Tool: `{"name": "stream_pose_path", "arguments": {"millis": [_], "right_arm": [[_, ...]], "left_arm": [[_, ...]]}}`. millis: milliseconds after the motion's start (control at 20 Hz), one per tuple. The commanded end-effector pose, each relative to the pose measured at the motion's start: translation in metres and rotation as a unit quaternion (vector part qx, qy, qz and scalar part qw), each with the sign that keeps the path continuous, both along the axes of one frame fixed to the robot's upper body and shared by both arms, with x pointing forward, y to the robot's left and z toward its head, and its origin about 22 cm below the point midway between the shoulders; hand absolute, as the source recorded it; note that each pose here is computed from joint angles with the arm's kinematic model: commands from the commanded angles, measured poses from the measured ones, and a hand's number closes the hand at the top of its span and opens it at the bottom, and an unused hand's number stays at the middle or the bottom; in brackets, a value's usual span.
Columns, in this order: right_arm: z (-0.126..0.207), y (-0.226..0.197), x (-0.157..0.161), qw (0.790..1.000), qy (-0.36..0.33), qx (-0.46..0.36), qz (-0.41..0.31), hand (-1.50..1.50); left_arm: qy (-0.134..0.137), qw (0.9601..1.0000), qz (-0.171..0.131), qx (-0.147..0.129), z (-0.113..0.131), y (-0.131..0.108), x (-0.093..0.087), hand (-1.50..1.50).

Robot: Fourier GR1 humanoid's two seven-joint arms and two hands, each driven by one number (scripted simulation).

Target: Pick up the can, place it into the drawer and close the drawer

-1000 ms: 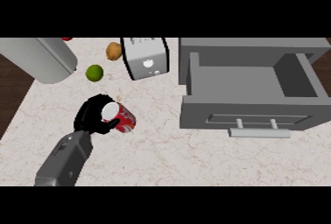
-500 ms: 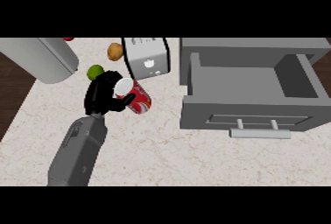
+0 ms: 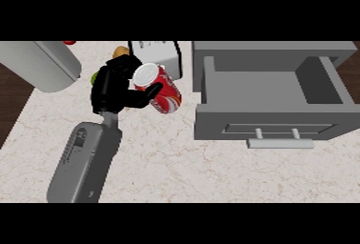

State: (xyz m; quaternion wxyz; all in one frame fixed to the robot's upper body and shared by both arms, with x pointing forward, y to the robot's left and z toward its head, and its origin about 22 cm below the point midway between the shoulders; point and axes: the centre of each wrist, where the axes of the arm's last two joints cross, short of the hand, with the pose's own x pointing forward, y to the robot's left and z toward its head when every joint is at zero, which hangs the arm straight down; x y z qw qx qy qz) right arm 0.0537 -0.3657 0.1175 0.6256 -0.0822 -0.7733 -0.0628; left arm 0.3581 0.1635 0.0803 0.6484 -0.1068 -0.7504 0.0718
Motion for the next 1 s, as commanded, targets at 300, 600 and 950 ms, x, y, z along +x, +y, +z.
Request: {"name": "stream_pose_path", "arguments": {"millis": [300,600,950], "right_arm": [[-0.004,0.004,0.02,1.0,0.002,0.004,-0.003,-1.5],[-0.006,0.001,0.016,1.0,-0.001,0.008,0.004,-1.5],[0.007,0.01,0.011,1.0,-0.004,0.003,0.014,-1.5]], "left_arm": [[-0.017,0.9995,0.0,0.027,0.084,-0.051,0.01,1.5],[-0.012,0.9997,-0.003,0.02,0.1,-0.075,0.02,1.5],[-0.02,0.9994,0.005,0.026,0.132,-0.106,0.041,1.5]]}}
